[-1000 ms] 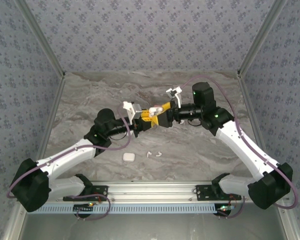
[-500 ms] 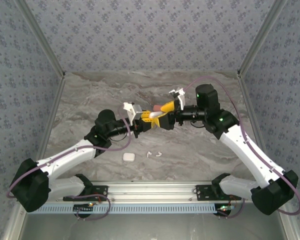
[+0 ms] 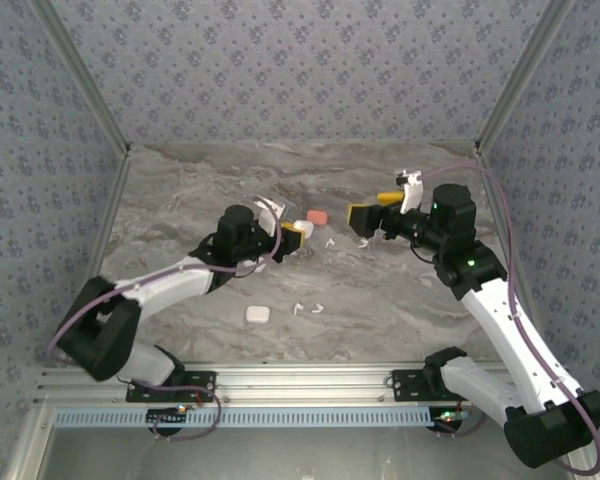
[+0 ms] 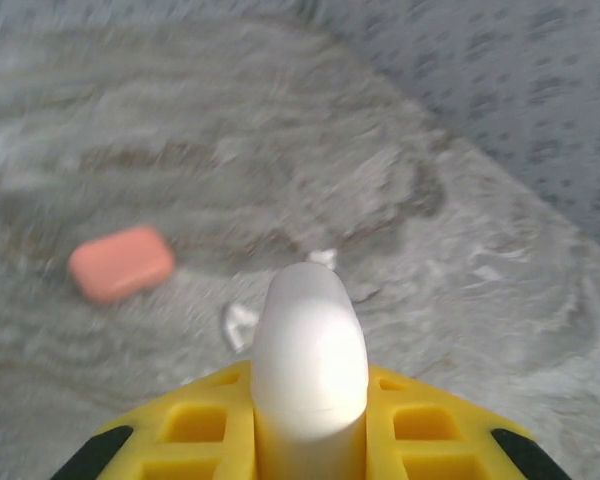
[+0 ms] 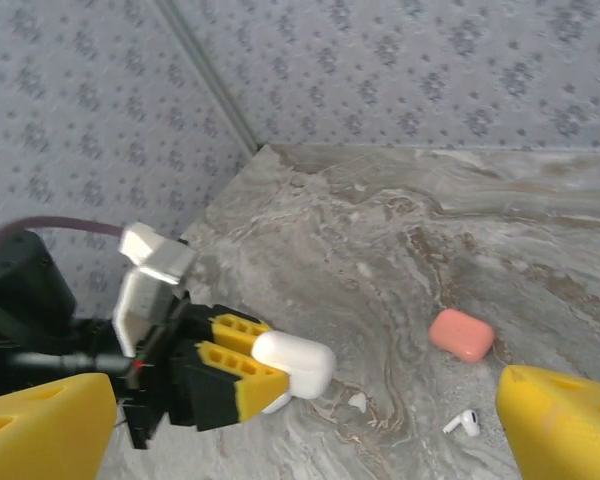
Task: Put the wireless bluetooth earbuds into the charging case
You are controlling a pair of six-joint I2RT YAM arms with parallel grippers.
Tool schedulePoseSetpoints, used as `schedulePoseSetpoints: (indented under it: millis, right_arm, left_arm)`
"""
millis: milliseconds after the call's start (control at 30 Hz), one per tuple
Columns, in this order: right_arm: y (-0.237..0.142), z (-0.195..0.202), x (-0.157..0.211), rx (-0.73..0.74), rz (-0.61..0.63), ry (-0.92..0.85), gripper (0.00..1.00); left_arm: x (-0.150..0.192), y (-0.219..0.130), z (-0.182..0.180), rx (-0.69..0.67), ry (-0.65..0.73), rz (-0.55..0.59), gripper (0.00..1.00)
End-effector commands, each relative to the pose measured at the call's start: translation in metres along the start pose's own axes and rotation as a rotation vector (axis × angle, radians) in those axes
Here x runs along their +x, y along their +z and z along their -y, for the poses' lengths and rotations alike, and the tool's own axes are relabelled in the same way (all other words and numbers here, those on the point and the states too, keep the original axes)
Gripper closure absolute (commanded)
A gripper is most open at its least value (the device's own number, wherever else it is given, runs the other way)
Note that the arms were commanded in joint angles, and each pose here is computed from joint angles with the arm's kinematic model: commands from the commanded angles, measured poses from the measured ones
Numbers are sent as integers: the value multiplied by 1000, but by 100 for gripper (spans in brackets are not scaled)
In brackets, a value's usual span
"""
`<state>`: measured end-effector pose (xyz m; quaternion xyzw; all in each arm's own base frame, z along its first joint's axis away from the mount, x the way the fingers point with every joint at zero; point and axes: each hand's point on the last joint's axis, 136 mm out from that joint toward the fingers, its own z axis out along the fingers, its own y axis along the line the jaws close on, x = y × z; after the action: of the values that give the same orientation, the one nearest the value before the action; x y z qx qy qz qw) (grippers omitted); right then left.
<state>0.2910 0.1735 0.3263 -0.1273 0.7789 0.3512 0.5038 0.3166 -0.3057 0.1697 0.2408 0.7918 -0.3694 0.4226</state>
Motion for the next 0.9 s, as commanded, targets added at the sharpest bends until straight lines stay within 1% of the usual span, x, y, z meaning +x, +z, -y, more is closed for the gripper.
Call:
schedulePoseSetpoints:
  millis: [0, 233, 433, 667, 800, 867]
  right_arm:
    - [1, 8, -8, -8, 71, 116, 0]
    - [5, 13, 4, -12, 36, 137, 0]
    - [5, 15, 10, 0, 12, 133, 0]
    - [6, 18, 15, 14, -6, 128, 0]
    - [6, 20, 17, 25, -11, 130, 0]
    - [6, 22, 18, 31, -16, 129, 0]
  left_arm:
    - [2, 22, -12, -12, -129, -48, 100]
    - [34, 64, -50, -81, -296, -198, 100]
    - [53, 86, -68, -79, -411, -259, 100]
    - [69, 93, -78, -106, -450, -293, 77]
    - [74, 93, -83, -119, -448, -303, 61]
    - [75, 92, -85, -124, -443, -304, 58]
